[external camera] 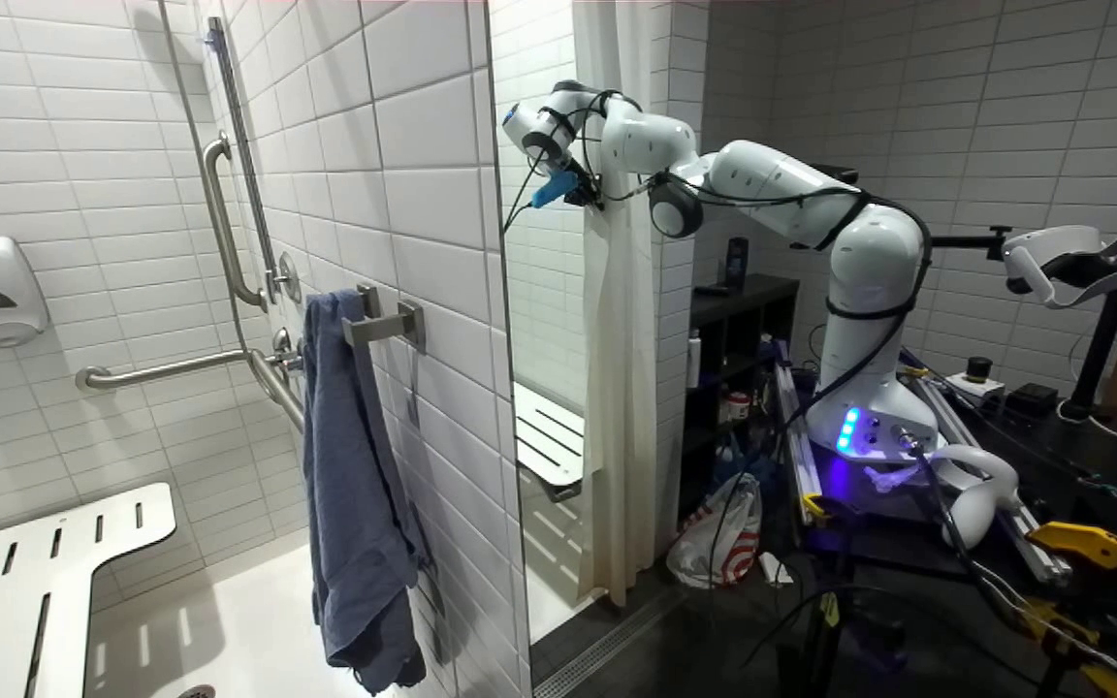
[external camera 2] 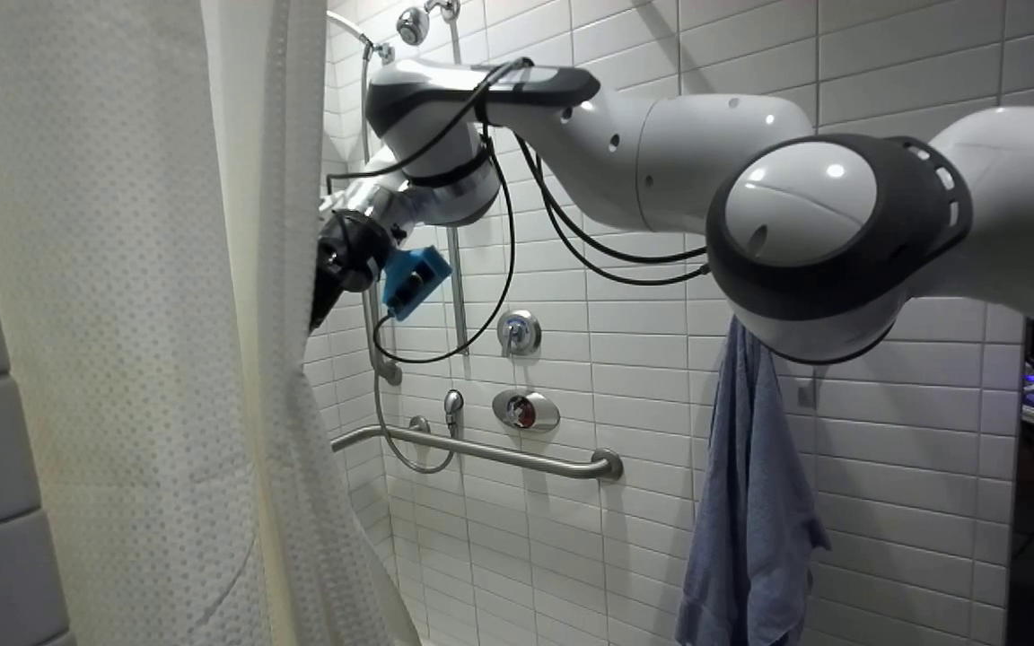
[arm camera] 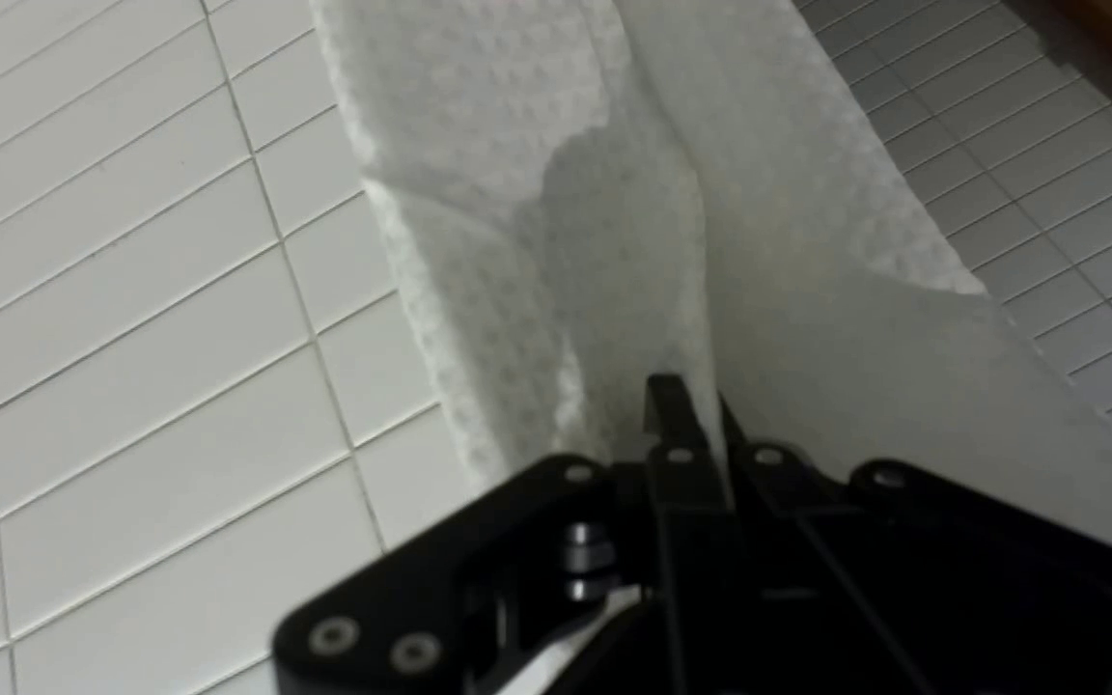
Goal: Open the shower curtain
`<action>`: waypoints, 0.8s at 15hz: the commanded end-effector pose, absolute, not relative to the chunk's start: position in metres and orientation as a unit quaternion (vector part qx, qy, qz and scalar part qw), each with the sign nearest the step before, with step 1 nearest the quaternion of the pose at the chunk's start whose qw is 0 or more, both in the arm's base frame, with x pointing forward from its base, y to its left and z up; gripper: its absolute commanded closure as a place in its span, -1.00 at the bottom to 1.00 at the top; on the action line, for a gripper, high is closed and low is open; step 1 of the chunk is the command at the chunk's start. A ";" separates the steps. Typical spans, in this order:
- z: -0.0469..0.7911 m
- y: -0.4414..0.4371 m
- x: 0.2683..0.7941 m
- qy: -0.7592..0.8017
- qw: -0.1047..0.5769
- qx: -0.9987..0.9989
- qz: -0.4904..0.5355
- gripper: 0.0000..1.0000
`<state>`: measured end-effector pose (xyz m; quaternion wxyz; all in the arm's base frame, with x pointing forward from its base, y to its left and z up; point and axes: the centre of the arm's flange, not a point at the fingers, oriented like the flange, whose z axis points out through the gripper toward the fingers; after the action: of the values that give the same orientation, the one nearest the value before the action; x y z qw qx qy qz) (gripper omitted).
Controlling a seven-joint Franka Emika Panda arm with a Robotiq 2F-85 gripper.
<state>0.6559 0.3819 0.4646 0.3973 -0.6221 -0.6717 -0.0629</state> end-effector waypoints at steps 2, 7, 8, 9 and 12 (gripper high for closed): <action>0.465 0.382 0.656 -0.672 0.397 -0.622 -0.063 0.96; 0.468 0.384 0.660 -0.674 0.400 -0.618 -0.064 0.99; 0.466 0.385 0.664 -0.677 0.399 -0.615 -0.064 0.99; 0.465 0.385 0.656 -0.682 0.400 -0.610 -0.060 0.99; 0.463 0.399 0.660 -0.694 0.403 -0.595 -0.046 0.99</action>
<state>0.6526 0.3808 0.4710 0.4042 -0.6128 -0.6762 -0.0623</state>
